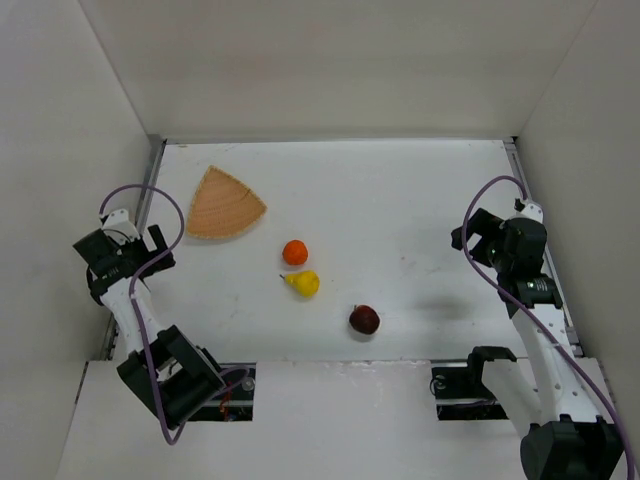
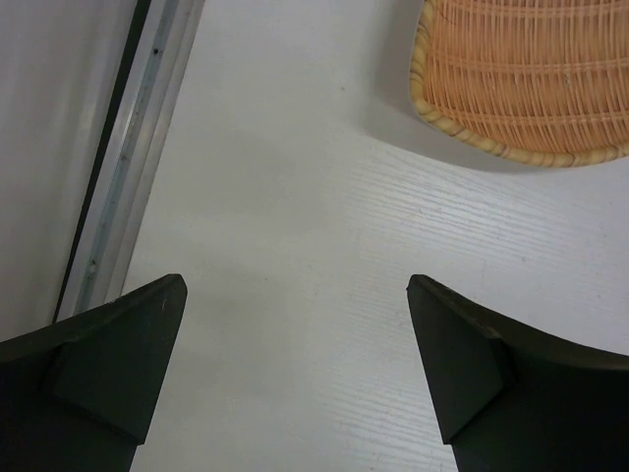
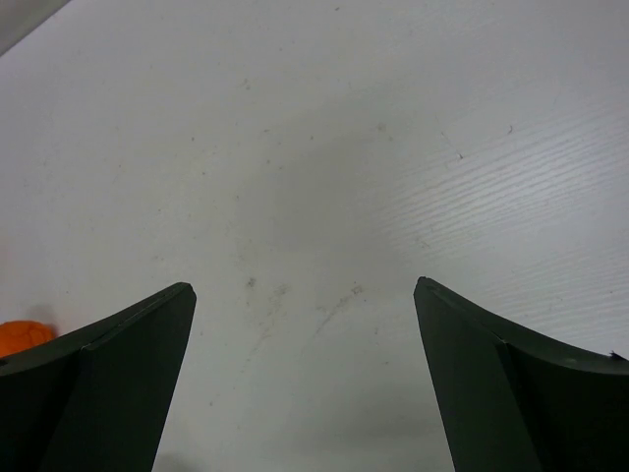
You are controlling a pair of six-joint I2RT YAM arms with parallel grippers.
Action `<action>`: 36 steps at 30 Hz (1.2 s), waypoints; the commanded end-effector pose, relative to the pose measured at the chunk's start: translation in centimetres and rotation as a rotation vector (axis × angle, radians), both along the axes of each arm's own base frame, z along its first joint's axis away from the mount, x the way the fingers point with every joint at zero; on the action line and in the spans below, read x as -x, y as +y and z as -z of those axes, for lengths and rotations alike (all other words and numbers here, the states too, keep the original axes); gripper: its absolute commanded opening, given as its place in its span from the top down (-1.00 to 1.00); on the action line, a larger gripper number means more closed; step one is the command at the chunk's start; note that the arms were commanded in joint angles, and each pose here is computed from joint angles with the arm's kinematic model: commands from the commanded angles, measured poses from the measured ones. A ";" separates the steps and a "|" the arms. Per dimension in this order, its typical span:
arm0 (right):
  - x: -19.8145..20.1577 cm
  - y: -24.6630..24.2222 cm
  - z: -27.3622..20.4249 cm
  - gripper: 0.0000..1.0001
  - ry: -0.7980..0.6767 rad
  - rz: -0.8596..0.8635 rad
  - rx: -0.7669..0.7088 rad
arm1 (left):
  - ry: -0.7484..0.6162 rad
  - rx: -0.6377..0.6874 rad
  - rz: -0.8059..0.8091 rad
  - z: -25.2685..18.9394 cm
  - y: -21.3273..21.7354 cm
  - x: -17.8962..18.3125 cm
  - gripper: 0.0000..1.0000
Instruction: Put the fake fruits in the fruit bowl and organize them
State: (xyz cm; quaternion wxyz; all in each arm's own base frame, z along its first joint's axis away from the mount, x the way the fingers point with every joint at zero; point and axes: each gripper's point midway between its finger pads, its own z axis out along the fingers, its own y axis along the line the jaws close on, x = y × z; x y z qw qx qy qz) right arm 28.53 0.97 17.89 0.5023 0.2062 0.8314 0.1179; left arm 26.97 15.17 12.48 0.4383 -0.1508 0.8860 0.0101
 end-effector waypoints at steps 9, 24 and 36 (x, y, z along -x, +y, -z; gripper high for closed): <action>-0.8 0.5 -1.0 -1.00 -0.045 -0.026 0.010 | -0.080 -0.171 0.312 -4.9 -5.0 -3.1 -1.00; -0.9 2.9 0.3 -1.00 -0.005 -0.088 -0.015 | 0.277 -0.260 1.118 -0.8 -32.3 -6.2 -0.93; 0.3 3.6 1.0 -1.00 0.001 -0.102 -0.031 | 0.405 -0.228 1.083 6.1 -34.6 -6.5 -0.60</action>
